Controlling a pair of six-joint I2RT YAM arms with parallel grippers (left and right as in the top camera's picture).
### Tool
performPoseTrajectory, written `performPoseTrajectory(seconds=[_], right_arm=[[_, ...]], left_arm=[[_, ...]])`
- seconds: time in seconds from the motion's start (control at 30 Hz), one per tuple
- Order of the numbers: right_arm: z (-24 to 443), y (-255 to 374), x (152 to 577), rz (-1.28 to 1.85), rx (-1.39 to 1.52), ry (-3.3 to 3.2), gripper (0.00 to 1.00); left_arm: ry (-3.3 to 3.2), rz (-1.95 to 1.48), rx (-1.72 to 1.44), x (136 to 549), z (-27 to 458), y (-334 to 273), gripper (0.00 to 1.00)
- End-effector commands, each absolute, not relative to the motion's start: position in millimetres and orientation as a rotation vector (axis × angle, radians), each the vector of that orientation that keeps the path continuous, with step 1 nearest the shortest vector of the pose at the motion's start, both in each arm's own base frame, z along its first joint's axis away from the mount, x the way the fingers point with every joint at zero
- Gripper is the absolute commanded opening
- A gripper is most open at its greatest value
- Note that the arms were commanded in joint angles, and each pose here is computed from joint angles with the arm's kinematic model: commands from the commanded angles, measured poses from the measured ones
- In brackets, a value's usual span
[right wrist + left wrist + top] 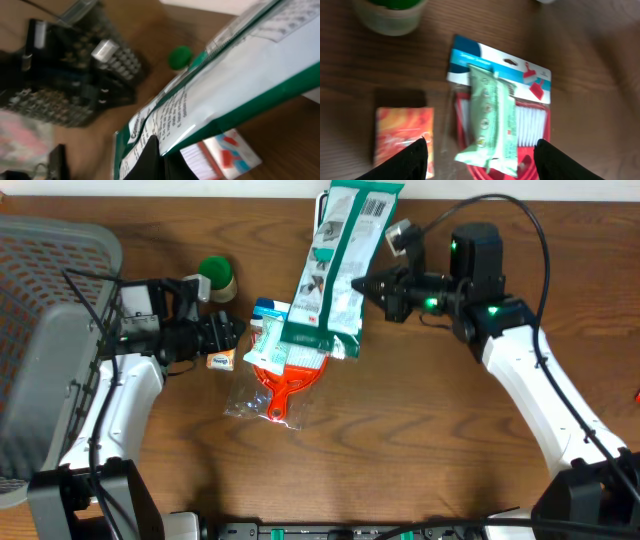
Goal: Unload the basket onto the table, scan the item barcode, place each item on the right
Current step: 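Carry the glove package up toward the white barcode scanner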
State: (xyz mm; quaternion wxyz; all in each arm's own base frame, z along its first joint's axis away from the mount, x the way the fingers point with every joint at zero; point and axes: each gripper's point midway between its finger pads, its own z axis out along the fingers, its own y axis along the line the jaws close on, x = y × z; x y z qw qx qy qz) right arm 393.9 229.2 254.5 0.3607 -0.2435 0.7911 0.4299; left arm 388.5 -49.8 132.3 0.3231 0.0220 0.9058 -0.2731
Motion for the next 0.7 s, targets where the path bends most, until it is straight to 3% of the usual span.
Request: performPoseTrajectory(seconds=[0.0, 0.67], right_arm=[[272.7, 201.9, 427.0, 0.796, -0.588, 2.038, 0.01], [291.2, 88.1, 464.1, -0.239, -0.456, 2.145, 0.01]], left_arm=[[2.383, -0.704, -0.009, 387.3, 131.1, -37.2, 0.68], [2.401, -0.647, -0.04, 388.0, 126.8, -27.5, 0.68]])
